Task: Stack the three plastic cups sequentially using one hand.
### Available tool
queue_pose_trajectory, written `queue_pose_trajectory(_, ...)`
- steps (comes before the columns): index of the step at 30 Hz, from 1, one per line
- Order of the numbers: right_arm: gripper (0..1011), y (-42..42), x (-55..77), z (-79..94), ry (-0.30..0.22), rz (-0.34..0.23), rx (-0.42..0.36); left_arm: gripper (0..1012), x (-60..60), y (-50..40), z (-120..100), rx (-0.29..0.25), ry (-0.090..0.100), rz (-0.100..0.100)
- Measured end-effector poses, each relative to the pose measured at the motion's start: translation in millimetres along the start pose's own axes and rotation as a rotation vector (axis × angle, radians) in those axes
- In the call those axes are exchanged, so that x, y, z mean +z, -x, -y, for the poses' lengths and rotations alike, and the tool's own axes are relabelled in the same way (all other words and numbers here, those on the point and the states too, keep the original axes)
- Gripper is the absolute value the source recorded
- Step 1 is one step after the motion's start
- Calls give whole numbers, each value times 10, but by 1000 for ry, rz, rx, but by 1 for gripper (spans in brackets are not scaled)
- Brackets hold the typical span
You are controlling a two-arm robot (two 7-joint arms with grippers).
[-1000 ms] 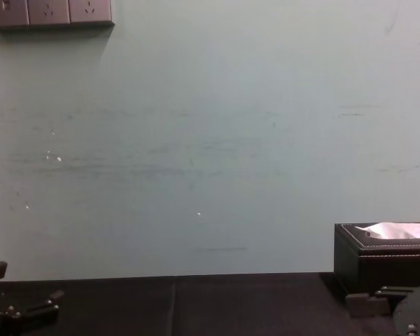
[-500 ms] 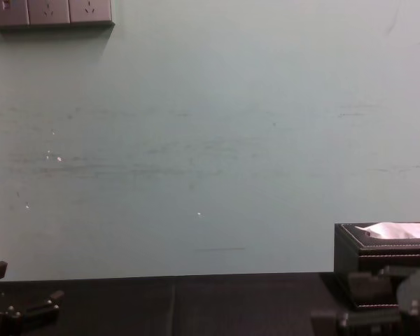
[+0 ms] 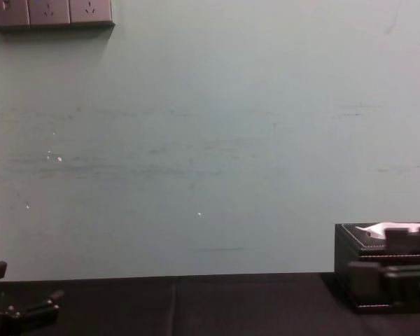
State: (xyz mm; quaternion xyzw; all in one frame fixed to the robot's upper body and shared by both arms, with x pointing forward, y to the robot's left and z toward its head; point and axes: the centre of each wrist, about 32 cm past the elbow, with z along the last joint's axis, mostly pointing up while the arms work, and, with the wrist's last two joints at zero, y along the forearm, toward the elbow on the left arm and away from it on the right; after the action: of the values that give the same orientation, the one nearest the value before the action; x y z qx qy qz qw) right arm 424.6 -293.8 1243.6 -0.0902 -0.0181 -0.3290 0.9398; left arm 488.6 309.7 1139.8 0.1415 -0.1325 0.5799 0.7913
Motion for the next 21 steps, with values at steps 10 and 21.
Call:
queue_pose_trajectory(10,1000,28,-83,448,6,26,45,1010,0,0,0,0,0,0)
queue_pose_trajectory(21,1000,-18,-237,800,112,28,82,1010,0,0,0,0,0,0)
